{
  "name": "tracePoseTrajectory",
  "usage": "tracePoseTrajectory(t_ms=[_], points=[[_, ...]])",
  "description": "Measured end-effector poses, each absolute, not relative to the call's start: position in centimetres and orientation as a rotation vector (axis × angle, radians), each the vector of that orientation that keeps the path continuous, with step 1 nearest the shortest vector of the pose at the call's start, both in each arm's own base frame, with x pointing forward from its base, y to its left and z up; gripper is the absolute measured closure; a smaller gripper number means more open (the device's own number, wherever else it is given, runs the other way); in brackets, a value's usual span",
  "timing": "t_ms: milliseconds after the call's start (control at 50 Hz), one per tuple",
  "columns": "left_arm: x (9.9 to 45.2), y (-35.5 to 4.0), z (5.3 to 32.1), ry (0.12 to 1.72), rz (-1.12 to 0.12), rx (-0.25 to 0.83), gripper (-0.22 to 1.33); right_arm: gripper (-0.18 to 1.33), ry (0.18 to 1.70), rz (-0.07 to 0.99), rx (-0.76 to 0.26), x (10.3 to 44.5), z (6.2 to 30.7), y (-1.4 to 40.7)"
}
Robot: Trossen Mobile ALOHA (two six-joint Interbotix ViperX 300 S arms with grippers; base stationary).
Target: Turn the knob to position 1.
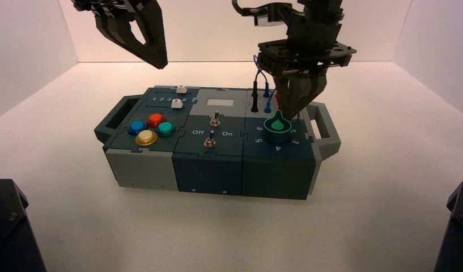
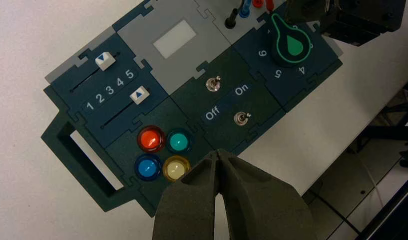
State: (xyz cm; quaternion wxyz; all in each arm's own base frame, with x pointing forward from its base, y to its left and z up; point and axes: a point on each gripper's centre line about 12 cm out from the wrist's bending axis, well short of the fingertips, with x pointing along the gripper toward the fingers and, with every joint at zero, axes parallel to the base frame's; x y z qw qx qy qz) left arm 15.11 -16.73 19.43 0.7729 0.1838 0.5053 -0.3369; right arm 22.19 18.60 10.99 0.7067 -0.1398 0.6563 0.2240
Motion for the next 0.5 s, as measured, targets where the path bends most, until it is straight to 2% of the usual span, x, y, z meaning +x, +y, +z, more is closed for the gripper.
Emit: tracePoseTrajectory(t_ms=[500], points=[[15.13, -16.68, 19.42, 1.094, -0.729, 0.405, 1.27, 1.29, 1.464, 0.496, -0.327, 22.0, 11.01, 18.33]])
